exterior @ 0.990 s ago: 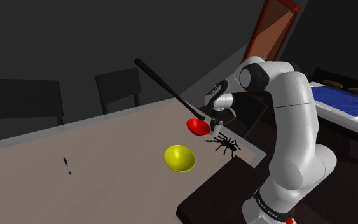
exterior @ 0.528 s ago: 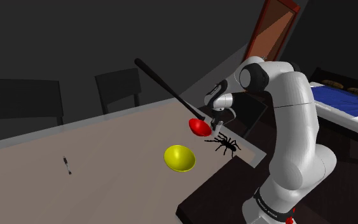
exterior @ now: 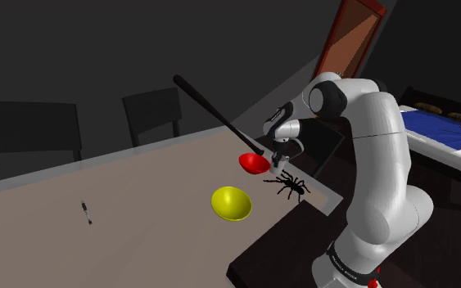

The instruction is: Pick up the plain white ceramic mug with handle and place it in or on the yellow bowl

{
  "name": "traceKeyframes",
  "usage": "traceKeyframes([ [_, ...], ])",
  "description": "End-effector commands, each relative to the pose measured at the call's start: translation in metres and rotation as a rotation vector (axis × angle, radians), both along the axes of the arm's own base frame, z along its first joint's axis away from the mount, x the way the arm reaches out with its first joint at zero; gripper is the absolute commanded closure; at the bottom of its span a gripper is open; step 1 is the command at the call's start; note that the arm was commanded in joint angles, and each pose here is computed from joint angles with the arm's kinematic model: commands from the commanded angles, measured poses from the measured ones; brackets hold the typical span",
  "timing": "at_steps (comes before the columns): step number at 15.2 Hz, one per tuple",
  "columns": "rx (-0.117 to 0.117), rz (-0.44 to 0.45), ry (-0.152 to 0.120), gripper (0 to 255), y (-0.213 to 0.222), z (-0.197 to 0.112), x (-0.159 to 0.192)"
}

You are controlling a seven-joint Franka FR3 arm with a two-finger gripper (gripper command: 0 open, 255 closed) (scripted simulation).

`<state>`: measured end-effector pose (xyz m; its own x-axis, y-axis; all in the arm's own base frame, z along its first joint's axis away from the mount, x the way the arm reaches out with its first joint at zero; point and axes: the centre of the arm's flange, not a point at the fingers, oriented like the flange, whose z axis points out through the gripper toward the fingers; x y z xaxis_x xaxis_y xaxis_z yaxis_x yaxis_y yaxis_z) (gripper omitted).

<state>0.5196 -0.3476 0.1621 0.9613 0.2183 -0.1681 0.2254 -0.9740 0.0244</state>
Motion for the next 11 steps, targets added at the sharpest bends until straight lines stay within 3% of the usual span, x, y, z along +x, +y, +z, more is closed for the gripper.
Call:
traceKeyframes([
  [1, 0.000, 0.000, 0.000, 255, 0.000, 0.008, 0.000],
  [11, 0.000, 0.000, 0.000, 255, 0.000, 0.061, 0.000],
])
